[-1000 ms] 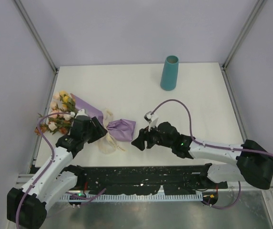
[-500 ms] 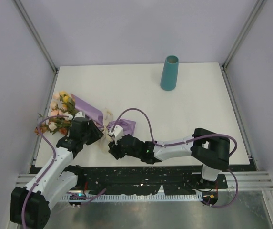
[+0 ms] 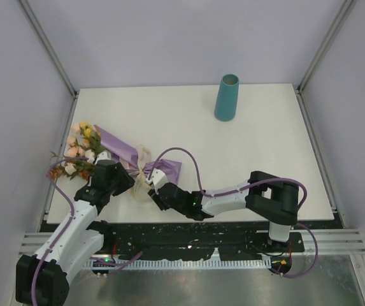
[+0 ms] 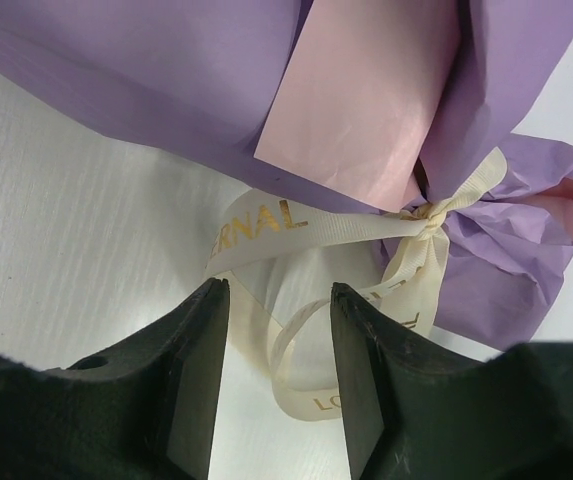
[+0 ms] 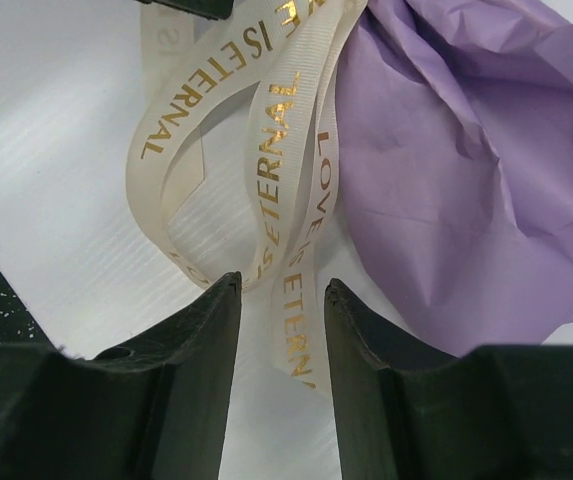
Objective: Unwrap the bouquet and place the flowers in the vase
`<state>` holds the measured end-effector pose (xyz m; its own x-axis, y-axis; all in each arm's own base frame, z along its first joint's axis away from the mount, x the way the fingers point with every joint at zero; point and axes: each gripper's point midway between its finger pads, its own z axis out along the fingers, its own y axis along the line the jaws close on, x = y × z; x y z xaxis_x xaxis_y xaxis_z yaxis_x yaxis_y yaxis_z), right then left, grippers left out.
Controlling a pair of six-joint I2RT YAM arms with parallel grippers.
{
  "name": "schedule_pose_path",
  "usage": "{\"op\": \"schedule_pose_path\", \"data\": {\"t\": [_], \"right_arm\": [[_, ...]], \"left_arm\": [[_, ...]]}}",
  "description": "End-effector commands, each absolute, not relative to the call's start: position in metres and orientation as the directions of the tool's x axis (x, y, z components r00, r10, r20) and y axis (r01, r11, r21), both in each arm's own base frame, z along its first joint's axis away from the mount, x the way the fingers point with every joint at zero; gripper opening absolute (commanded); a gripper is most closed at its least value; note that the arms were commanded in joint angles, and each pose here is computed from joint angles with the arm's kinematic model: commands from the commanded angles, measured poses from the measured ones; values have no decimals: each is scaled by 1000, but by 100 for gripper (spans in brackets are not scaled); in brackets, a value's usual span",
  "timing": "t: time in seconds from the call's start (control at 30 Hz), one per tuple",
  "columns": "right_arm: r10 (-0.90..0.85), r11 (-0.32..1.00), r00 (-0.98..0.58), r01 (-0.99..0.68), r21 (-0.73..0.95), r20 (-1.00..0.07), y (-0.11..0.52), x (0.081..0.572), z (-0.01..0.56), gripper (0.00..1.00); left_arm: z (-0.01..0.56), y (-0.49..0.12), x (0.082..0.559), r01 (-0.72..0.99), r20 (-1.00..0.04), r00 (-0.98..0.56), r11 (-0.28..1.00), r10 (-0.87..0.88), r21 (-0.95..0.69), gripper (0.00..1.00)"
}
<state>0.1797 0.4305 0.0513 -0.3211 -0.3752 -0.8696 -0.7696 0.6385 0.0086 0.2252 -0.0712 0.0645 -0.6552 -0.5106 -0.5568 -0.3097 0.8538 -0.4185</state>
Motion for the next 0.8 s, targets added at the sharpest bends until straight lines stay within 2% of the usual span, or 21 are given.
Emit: {"op": "schedule_pose_path", "data": {"t": [0.0, 0.33, 0.57, 0.7, 0.77], "right_arm": [[-376, 664, -287, -746, -40, -881, 432, 182, 49, 44], [-347, 707, -274, -705, -58, -897, 431, 192, 42, 43], [-342, 715, -274, -696, -60, -899, 435, 195, 32, 40], [-333, 732, -280, -679, -60, -900, 435, 198, 31, 30], [-332, 736, -278, -674, -63, -901, 434, 199, 34, 21]], "left_arm": [[79, -66, 235, -296, -600, -617, 856, -510, -423, 49], [89, -71, 237, -281, -600, -598, 840, -532, -464, 53], [99, -70, 242, -301, -602, -556, 814, -573, -496, 59], [112, -74, 249, -288, -603, -543, 804, -584, -520, 63], [118, -73, 253, -291, -613, -532, 806, -584, -516, 64]]}}
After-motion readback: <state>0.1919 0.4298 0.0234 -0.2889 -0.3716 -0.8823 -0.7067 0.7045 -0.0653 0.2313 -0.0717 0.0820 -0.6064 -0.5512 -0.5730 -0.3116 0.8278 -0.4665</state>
